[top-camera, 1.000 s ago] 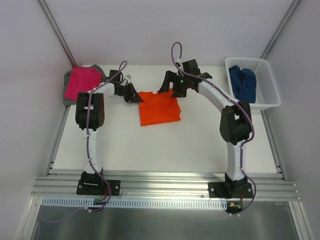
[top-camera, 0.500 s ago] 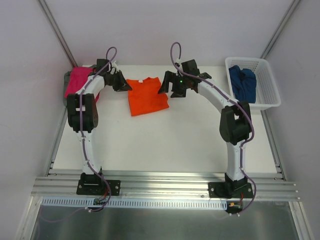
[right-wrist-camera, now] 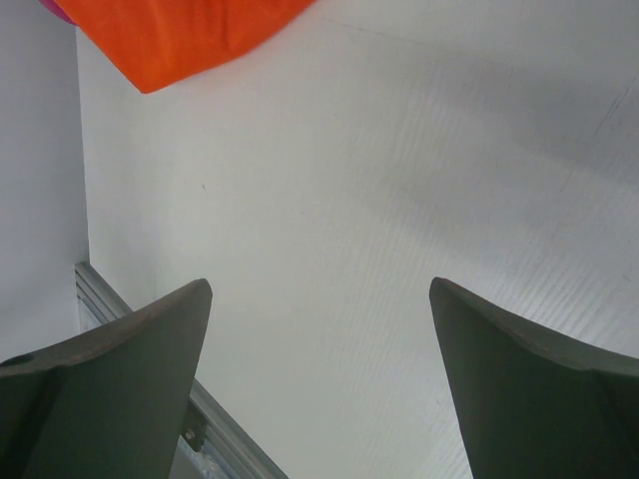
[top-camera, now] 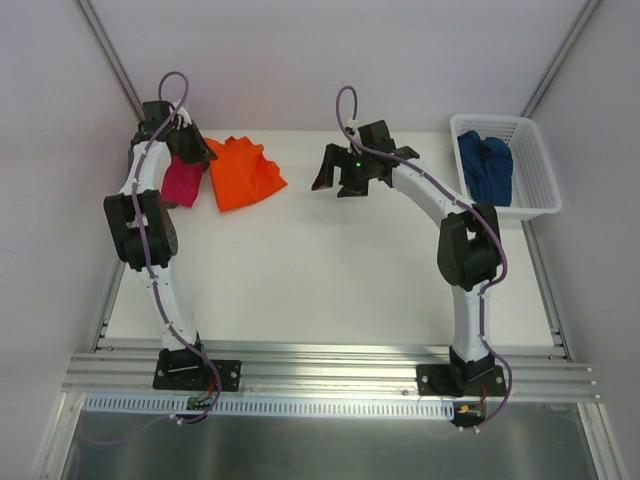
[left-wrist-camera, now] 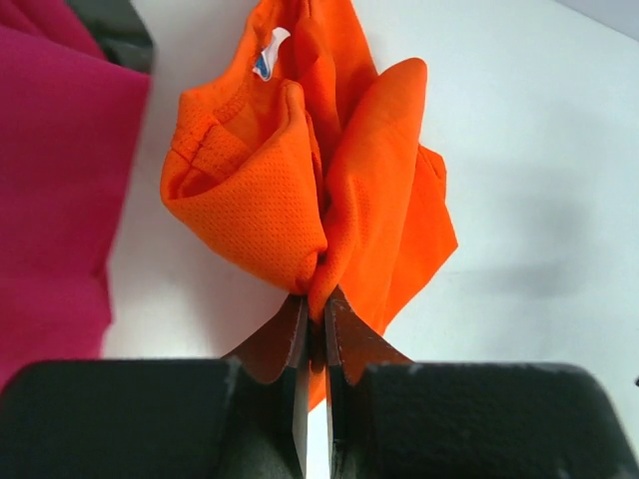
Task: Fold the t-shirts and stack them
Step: Neatly place the folded tshirt to the corner
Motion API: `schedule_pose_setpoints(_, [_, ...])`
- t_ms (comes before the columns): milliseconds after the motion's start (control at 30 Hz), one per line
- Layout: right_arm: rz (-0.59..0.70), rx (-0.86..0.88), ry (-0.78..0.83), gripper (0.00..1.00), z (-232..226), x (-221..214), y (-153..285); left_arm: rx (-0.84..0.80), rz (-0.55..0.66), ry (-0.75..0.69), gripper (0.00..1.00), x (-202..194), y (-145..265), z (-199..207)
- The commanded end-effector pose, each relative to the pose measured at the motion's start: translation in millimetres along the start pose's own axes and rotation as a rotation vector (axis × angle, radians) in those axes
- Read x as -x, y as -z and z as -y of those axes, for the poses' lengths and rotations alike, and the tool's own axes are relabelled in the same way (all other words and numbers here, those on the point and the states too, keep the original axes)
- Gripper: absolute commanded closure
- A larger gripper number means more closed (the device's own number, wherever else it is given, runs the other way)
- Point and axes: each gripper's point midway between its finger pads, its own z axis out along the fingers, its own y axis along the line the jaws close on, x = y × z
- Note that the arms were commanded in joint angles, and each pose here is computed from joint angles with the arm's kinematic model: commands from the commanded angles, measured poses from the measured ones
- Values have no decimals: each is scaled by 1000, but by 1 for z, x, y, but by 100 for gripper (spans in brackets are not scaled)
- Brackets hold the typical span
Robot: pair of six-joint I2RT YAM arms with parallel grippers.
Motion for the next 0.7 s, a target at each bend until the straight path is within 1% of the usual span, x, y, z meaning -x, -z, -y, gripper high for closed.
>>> schedule_pose_setpoints(0, [77,60,39,4,-32,20,25,67,148,-101,100,55,44,-4])
schedule_pose_setpoints(133, [69,55,31,4,-29,16,24,116,200,-108,100,75,59,-23])
schedule_pose_setpoints(333, [67,54,27,4,-28,15,23,189,262,-101,100,95,79,-41])
schedule_pose_setpoints(500, [62,54,23,4,-28,14,20,248,328,-122,100,116,96,-48])
schedule_pose_setpoints(667, [67,59,31,4,-32,15,21,320,370,-135,100,130,104,-59])
